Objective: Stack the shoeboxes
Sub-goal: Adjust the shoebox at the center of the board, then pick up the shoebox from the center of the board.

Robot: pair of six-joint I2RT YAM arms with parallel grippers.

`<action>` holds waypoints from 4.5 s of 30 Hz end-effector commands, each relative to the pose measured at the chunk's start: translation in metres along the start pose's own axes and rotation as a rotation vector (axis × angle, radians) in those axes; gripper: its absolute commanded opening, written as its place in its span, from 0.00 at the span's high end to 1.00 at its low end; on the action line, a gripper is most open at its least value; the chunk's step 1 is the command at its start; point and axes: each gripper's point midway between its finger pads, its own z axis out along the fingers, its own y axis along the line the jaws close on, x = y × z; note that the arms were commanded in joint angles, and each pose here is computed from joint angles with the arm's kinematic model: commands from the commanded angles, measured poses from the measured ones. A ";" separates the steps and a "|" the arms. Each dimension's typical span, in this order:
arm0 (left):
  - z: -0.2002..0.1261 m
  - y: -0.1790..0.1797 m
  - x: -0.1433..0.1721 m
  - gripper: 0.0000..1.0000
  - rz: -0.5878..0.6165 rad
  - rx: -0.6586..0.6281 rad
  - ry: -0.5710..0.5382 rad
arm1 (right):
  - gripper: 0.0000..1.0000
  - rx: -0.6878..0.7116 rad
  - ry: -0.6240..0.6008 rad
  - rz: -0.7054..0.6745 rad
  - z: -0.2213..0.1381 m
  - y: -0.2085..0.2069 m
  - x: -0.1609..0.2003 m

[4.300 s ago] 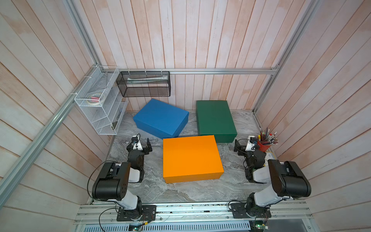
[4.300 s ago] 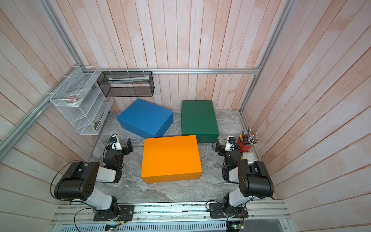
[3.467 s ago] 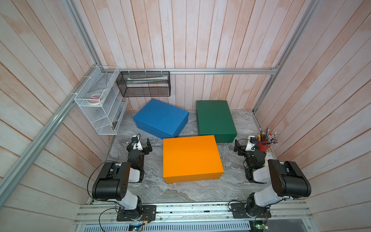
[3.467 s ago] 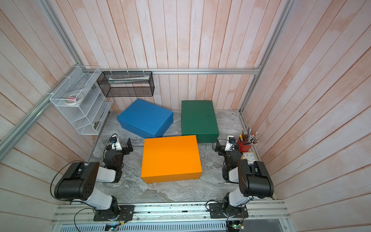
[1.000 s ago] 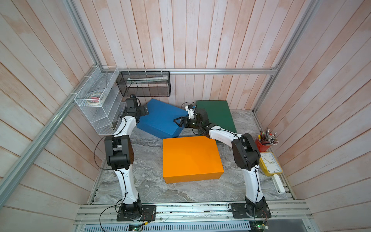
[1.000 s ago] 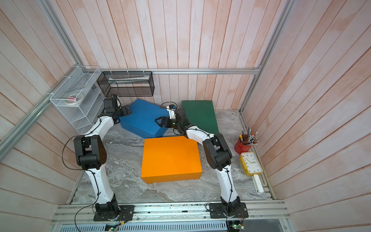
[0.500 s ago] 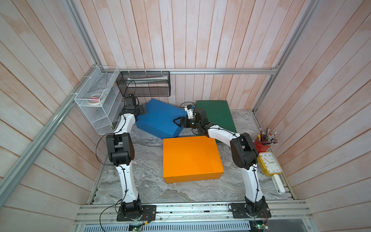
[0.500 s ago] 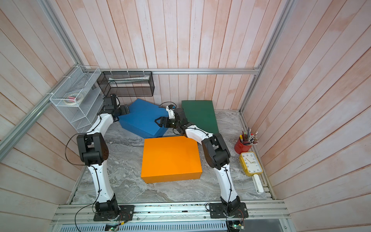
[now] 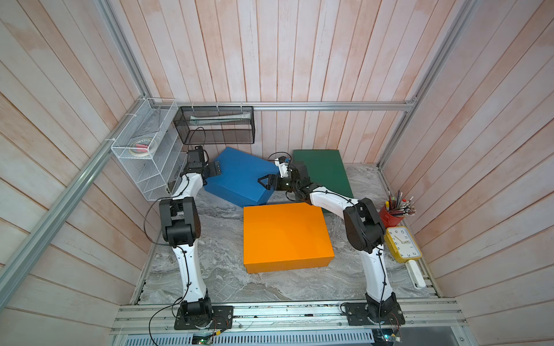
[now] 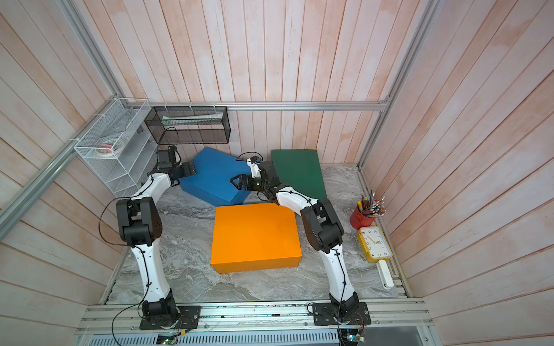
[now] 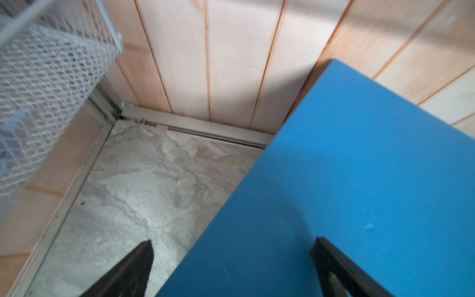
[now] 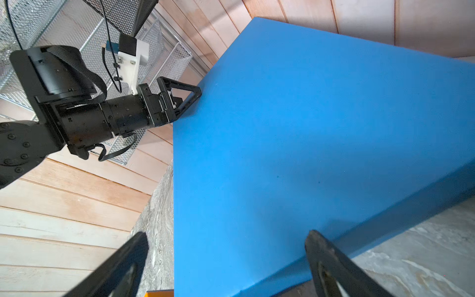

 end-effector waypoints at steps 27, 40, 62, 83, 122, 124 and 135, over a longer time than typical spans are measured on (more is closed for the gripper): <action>-0.063 -0.057 0.057 0.00 0.002 0.197 0.068 | 0.02 0.232 -0.013 0.064 -0.039 -0.054 -0.022; -0.081 -0.032 -0.002 0.00 -0.044 0.189 -0.001 | 0.02 0.456 0.000 0.041 -0.062 -0.071 -0.022; -0.026 -0.029 0.032 0.00 -0.101 0.243 0.168 | 0.02 0.508 0.056 0.255 -0.021 -0.080 0.010; -0.059 -0.059 0.078 0.00 -0.163 0.371 0.183 | 0.02 0.368 0.064 0.183 0.002 -0.097 -0.023; -0.035 -0.069 0.087 0.00 -0.250 0.588 0.269 | 0.02 0.165 0.051 0.406 0.015 -0.080 0.006; -0.040 -0.070 0.082 0.00 -0.247 0.592 0.253 | 0.02 0.147 0.040 0.398 0.014 -0.077 -0.002; -0.077 -0.091 0.035 0.00 -0.196 0.641 0.136 | 0.16 0.034 -0.025 0.373 0.007 -0.049 -0.053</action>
